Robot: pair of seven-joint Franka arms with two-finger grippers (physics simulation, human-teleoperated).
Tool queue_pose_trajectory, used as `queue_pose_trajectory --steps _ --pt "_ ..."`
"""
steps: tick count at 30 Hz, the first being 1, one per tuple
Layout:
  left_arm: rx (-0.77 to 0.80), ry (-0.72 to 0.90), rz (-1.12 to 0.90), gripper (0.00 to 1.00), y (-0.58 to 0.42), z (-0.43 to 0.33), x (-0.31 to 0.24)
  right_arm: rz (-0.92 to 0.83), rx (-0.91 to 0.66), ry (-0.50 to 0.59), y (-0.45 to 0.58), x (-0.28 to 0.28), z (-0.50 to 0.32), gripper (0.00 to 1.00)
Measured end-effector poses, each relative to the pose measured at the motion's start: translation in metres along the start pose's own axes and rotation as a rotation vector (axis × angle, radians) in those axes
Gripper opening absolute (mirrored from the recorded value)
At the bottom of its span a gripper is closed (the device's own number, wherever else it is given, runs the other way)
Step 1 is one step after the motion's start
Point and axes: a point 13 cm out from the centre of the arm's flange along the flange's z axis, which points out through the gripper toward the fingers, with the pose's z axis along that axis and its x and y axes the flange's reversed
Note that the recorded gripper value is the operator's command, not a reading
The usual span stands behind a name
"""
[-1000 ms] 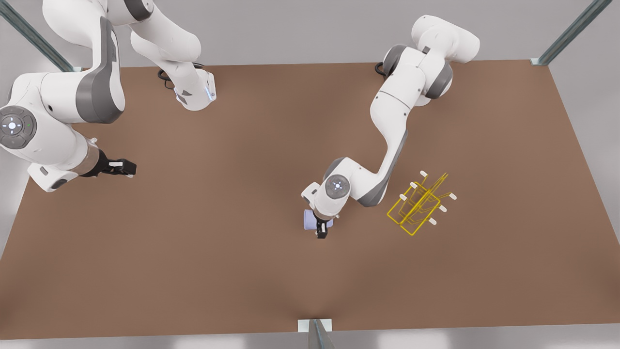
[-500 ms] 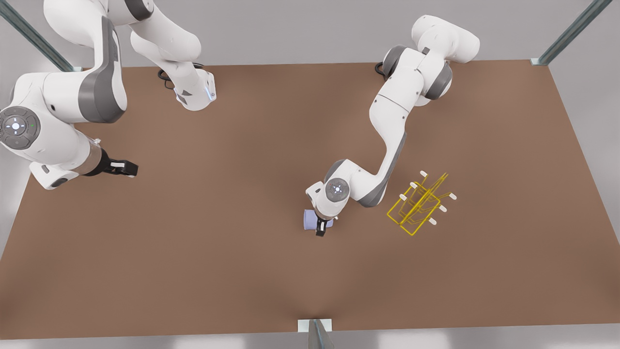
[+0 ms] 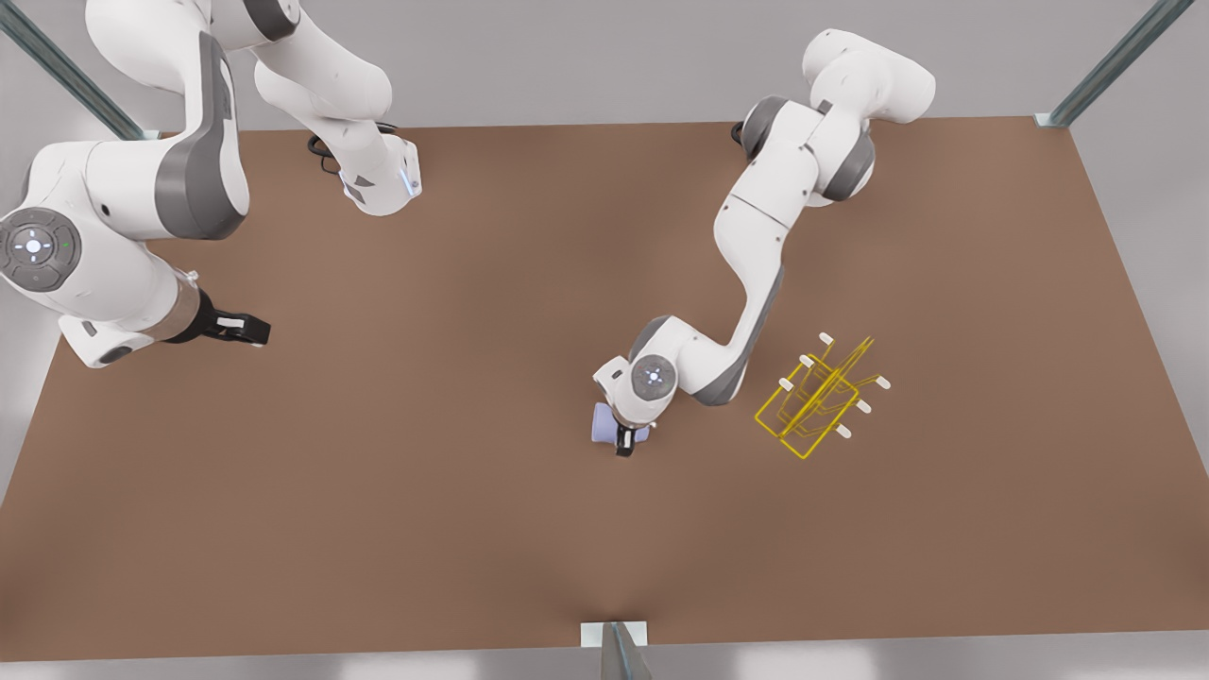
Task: Place the cup on the cup holder
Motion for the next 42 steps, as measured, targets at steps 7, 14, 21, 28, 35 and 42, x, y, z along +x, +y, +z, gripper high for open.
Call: queue_pose_trajectory --steps 7,14,21,28,35,42 --pt "-0.002 -0.004 -0.031 1.00 -0.002 0.007 -0.004 0.012 0.000 0.000 -0.002 0.000 0.000 1.00" --pt "-0.011 -0.006 -0.055 0.76 0.000 0.008 -0.005 0.022 0.003 0.000 -0.006 -0.001 0.001 1.00" --pt "-0.025 -0.008 -0.073 0.76 0.003 0.000 -0.007 0.020 0.004 0.000 -0.003 0.000 0.000 1.00" --pt "-0.058 0.056 -0.075 0.73 0.016 -0.026 0.013 0.023 0.004 0.000 -0.003 0.000 0.000 1.00" --pt "-0.091 0.415 0.057 0.73 0.005 -0.094 0.050 0.024 0.004 0.000 -0.003 -0.001 0.000 1.00" --pt "-0.170 1.133 0.142 0.72 -0.020 -0.171 0.114 0.025 0.005 0.000 -0.003 -0.001 0.000 1.00"
